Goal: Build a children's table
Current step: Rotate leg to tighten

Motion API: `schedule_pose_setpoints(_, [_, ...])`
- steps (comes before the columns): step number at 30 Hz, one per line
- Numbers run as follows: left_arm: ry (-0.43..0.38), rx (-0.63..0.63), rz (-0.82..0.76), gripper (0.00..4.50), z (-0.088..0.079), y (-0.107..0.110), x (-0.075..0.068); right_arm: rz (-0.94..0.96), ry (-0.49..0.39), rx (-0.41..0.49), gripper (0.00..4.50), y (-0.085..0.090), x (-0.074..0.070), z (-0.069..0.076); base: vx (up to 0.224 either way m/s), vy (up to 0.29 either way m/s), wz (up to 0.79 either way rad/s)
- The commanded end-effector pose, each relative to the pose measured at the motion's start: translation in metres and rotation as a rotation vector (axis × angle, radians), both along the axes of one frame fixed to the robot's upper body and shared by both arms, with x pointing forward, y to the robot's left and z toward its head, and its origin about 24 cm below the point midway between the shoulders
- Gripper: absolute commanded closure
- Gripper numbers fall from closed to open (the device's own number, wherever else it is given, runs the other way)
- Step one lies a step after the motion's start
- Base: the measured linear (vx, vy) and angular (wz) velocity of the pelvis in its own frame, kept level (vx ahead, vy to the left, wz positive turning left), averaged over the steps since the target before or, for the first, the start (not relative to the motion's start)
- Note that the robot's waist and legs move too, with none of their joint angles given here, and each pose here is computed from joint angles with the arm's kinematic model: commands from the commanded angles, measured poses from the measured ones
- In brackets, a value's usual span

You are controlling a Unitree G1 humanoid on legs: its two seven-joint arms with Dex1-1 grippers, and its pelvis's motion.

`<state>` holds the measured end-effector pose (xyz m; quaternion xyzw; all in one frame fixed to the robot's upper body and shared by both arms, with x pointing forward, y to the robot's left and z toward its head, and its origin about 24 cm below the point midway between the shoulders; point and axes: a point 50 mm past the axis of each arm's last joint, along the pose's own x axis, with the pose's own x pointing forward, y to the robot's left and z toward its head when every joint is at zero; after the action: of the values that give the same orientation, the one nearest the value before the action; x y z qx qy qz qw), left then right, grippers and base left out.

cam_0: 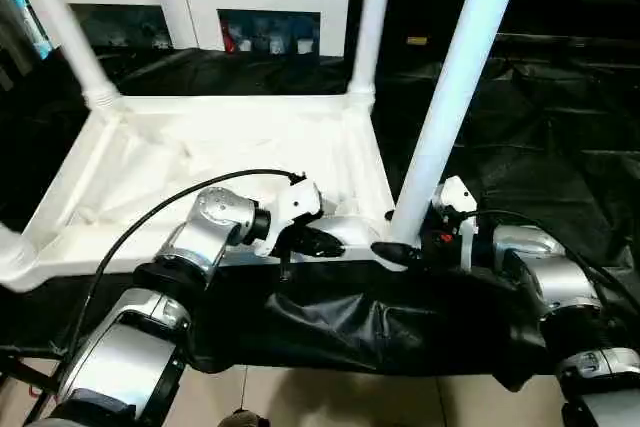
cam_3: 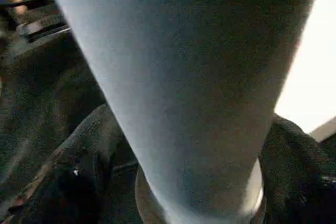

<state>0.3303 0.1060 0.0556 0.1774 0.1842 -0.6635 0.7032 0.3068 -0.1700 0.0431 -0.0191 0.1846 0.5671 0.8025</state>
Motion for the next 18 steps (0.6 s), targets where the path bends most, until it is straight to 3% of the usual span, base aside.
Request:
schedule_pose_setpoints(1, [-0.064, -0.038, -0.012, 4.5, 0.016, -0.007, 0.006, 0.142, 0.079, 0.011, 1.05, 0.016, -0.012, -0.009, 0.0, 0.0, 0.0])
schedule_pose_setpoints(4, [-0.063, -0.035, -0.009, 4.5, 0.015, -0.005, 0.006, 0.138, 0.087, 0.014, 1.17, 0.017, -0.012, -0.008, 0.0, 0.0, 0.0])
schedule_pose_setpoints(5, [-0.062, -0.034, -0.009, 4.5, 0.015, -0.005, 0.006, 0.138, 0.089, 0.016, 1.42, 0.018, -0.011, -0.008, 0.0, 0.0, 0.0])
schedule_pose_setpoints(9, [-0.067, -0.032, 0.015, 4.5, 0.013, -0.006, 0.007, 0.124, 0.084, 0.023, 1.52, 0.022, -0.012, -0.009, 0.0, 0.0, 0.0])
schedule_pose_setpoints(11, [-0.071, -0.033, 0.035, 4.5, 0.013, -0.007, 0.008, 0.104, 0.076, 0.025, 1.82, 0.024, -0.011, -0.01, 0.0, 0.0, 0.0])
schedule_pose_setpoints(18, [-0.107, -0.069, 0.189, 4.5, 0.017, -0.027, 0.019, -0.266, 0.005, 0.023, 1.91, 0.037, 0.012, -0.021, 0.0, 0.0, 0.0])
